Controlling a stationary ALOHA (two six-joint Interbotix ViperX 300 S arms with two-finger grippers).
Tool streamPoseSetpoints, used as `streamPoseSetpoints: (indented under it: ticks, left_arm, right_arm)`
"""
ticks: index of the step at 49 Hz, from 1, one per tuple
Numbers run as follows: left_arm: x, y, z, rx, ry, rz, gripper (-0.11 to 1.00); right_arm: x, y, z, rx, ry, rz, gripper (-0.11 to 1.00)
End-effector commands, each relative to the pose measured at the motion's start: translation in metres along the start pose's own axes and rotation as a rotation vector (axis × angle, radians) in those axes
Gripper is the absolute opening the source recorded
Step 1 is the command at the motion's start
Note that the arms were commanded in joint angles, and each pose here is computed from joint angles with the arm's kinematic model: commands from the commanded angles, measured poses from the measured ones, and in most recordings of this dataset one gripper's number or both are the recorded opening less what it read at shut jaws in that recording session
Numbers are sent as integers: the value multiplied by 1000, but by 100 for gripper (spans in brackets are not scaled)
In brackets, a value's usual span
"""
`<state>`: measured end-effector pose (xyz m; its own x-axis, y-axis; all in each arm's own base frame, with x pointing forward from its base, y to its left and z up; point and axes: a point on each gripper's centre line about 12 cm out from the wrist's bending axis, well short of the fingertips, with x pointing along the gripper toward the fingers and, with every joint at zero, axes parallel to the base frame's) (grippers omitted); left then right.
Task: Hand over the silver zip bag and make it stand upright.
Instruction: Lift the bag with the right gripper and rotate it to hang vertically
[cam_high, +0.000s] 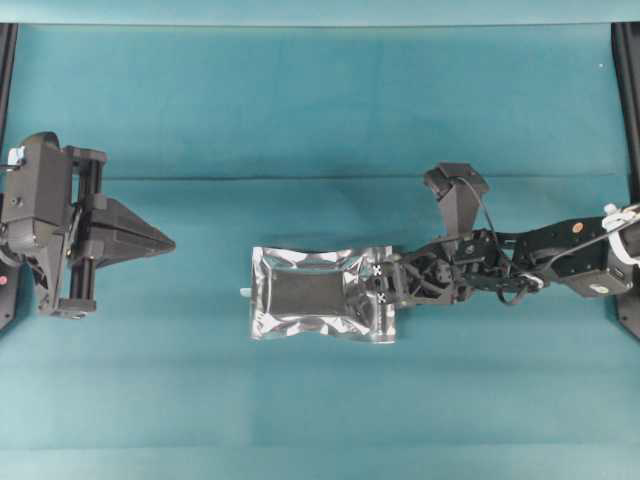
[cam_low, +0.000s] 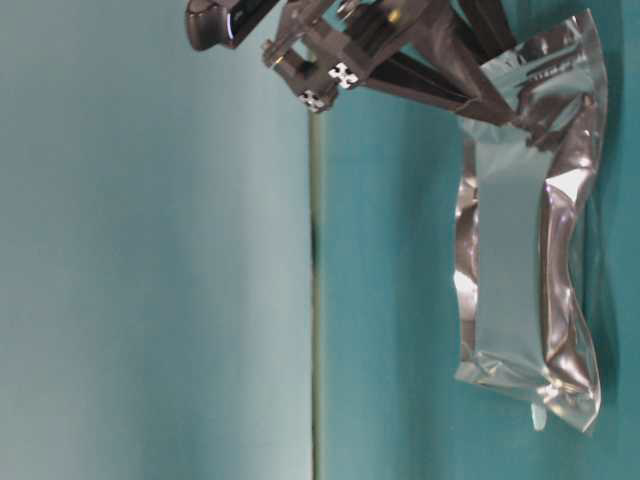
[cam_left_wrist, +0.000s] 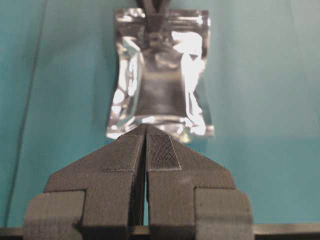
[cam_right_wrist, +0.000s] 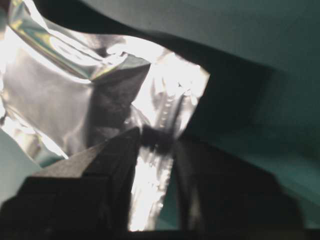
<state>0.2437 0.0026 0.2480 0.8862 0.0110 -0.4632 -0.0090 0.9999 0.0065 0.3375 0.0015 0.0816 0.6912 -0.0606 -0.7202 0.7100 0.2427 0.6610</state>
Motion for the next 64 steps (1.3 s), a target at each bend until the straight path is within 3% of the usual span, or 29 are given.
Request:
streamPoseSetpoints:
  ticks: [1,5,10,25,31,43,64]
  left_arm:
    - [-2,0,10,1,-35,2,-6]
    - [-2,0,10,1,-35,2,-6]
    - [-2,0,10,1,-35,2,-6]
    - [-3,0,11,-7,-38,2,-6]
    - [-2,0,10,-8,-35,1,-6]
    - [-3,0,9,-12,-34,1,-6]
    - [-3,0,8,-13,-34,1,-6]
  right_arm:
    - [-1,6,-3,-34,7,16,35]
    - [-1,7,-2,-37,5,18,20]
    - [-1,8,-2,-36,3,24,10]
    - [-20,29,5,-50,9,74,8]
    - [-38,49,15,-133,41,75,8]
    - [-78,84,29,-315,136,2,8]
    - [-117,138,64,-507,183,-32,8]
